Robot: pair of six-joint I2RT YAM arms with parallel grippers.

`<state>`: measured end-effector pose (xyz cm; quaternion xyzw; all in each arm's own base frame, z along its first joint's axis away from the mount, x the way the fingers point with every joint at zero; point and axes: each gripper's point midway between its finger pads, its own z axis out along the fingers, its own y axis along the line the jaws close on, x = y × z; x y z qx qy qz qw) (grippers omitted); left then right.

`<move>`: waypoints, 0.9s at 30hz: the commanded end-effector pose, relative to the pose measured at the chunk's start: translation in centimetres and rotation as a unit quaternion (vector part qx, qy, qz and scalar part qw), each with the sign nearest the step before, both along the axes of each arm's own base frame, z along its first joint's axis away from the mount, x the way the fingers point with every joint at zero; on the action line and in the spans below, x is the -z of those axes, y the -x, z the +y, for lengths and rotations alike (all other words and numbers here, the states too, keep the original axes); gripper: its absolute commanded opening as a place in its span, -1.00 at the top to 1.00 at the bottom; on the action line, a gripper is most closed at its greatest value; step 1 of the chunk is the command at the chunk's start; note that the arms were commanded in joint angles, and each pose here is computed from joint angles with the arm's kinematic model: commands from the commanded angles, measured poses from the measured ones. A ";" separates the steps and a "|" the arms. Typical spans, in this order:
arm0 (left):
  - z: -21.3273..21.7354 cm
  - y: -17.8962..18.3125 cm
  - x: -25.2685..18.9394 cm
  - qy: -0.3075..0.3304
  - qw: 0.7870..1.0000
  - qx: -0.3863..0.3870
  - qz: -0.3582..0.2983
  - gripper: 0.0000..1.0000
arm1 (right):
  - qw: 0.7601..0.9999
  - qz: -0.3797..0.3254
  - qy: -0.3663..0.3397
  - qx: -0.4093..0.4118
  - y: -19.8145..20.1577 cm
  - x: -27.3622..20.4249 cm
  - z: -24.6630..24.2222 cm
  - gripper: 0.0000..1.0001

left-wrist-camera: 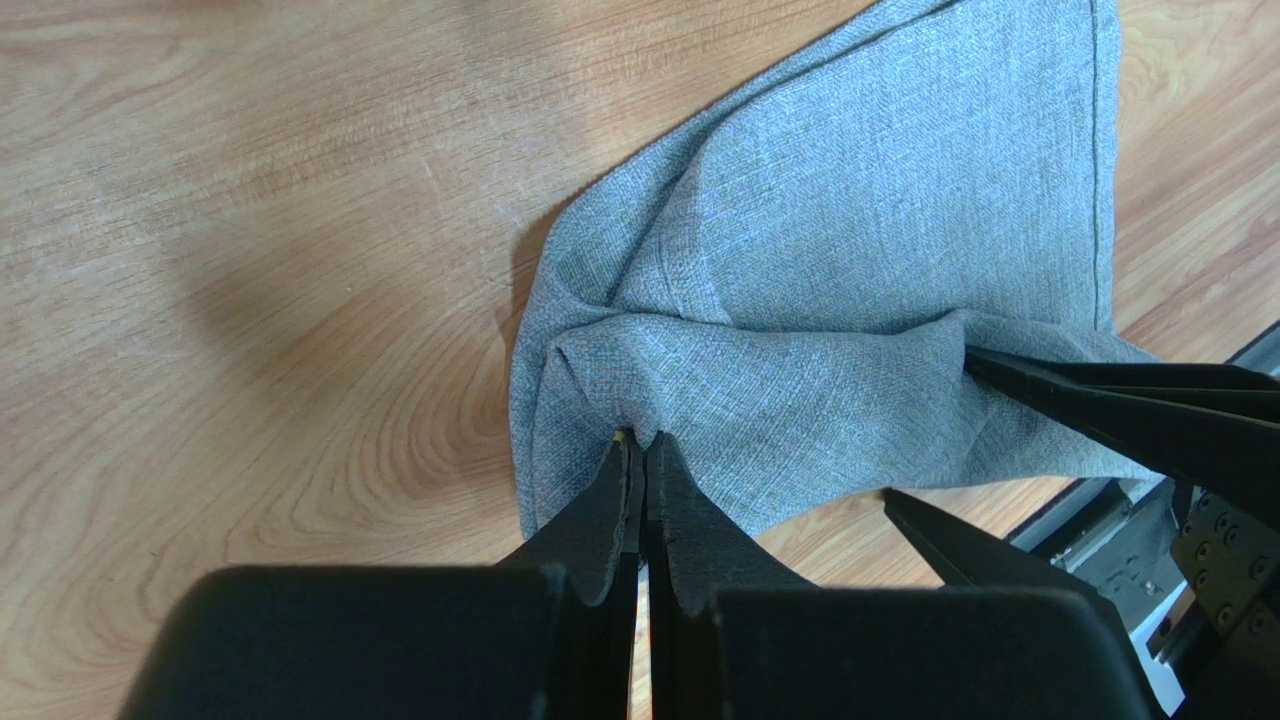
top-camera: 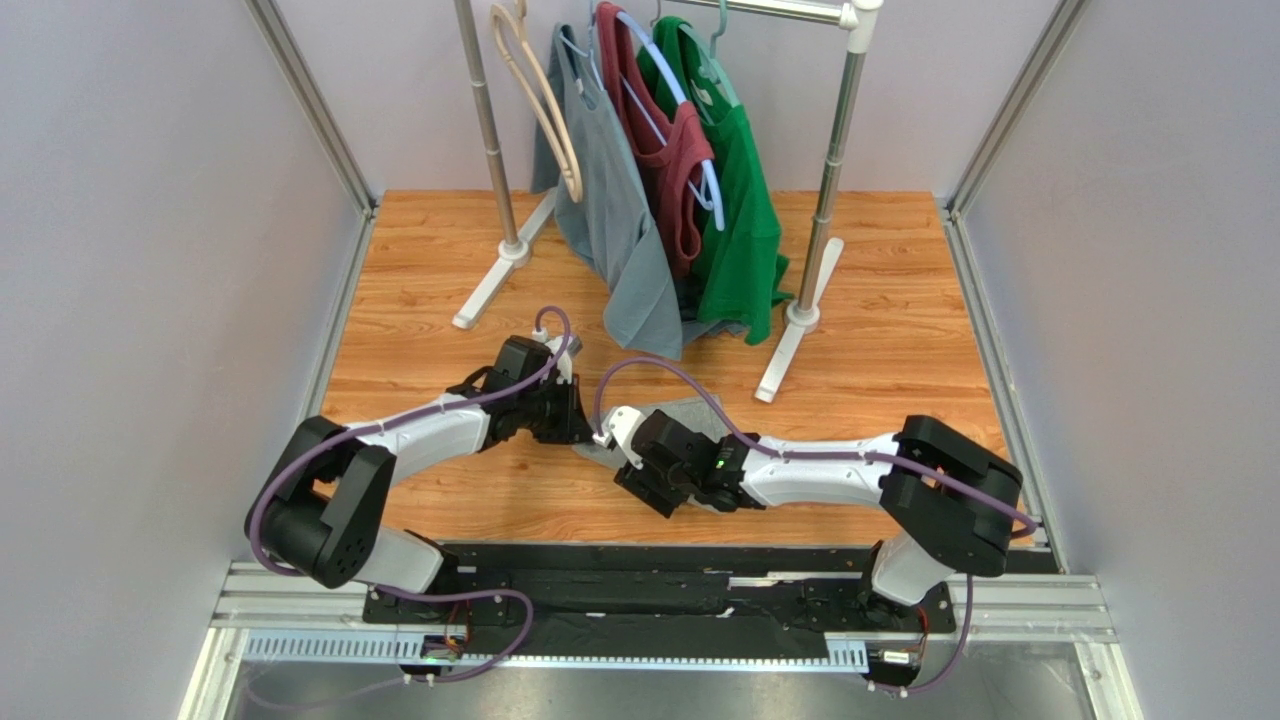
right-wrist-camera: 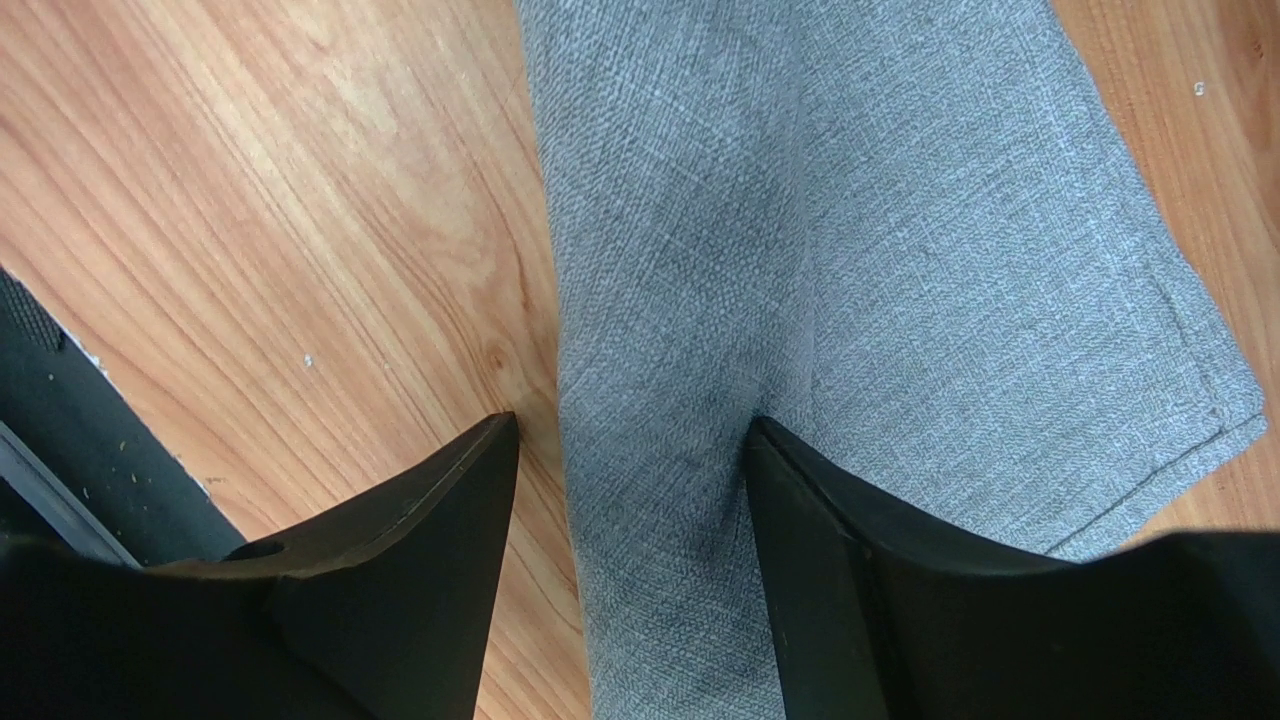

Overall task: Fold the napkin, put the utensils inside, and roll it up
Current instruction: Roll the napkin at the center of the board.

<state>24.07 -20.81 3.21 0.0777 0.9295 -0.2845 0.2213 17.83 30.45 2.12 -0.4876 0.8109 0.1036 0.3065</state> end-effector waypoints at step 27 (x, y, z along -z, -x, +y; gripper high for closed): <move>1.9 -1.0 -6.6 0.069 0.980 -0.059 -0.179 -0.12 | 0.966 0.242 -0.089 0.033 2.3 2.4 -0.6 0.79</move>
